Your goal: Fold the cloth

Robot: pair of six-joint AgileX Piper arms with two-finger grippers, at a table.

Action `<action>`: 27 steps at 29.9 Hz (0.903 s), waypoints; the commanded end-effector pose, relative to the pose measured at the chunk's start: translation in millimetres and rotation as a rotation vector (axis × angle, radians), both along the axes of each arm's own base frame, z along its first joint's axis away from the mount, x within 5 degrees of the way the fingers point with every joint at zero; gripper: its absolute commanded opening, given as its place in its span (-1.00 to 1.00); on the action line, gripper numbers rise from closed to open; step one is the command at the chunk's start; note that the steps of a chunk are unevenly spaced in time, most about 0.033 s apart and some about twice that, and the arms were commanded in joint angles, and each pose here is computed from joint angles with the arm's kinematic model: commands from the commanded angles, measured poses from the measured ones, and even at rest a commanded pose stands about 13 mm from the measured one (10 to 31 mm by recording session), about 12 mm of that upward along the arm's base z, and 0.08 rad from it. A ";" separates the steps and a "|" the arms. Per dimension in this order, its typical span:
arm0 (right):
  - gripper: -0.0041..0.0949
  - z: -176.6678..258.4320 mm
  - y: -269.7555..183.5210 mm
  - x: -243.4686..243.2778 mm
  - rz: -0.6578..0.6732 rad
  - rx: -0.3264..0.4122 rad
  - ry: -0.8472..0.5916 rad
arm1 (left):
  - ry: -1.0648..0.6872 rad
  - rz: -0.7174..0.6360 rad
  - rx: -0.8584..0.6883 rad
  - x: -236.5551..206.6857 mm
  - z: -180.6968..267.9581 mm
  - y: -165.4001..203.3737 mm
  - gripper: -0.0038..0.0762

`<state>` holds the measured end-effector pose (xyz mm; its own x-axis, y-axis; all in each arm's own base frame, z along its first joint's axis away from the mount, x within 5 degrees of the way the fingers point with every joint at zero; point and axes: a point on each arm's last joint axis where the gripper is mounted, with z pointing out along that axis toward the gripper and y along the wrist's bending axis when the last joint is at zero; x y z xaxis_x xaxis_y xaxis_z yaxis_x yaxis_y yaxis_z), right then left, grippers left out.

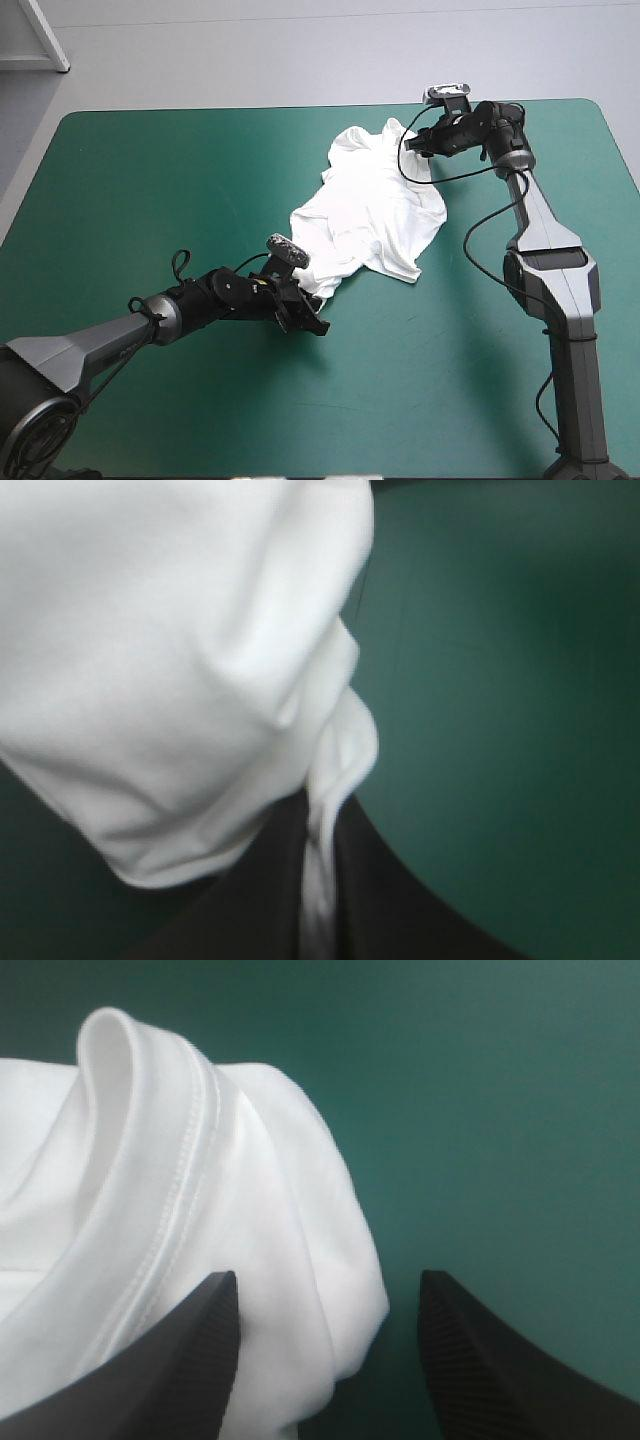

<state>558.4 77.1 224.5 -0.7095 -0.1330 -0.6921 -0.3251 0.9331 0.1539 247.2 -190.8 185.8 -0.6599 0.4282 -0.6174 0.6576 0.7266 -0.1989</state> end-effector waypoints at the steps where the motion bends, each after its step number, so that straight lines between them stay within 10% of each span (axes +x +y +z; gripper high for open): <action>1: 0.11 45.6 -2.7 -4.0 -0.005 0.042 -0.128 | 0.020 -0.047 -0.028 -6.3 8.6 -4.0 -0.86; 7: 0.01 27.6 3.5 -1.8 0.015 0.066 -0.076 | 0.020 -0.036 -0.030 -5.7 8.7 -3.9 -0.86; 12: -0.97 24.2 15.4 -4.6 0.073 0.037 -0.067 | 0.024 -0.030 -0.033 -5.7 8.7 -3.9 -0.86; 27: -0.91 189.0 3.2 -78.0 0.079 0.011 -0.286 | -0.242 0.195 -0.027 12.1 69.8 59.8 -0.86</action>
<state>520.2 86.0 320.9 -0.6339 -0.2174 -0.7422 -0.4159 0.9049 0.0902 250.8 -154.1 226.4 -0.6102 0.3756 -0.6975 0.6109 0.7837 -0.1124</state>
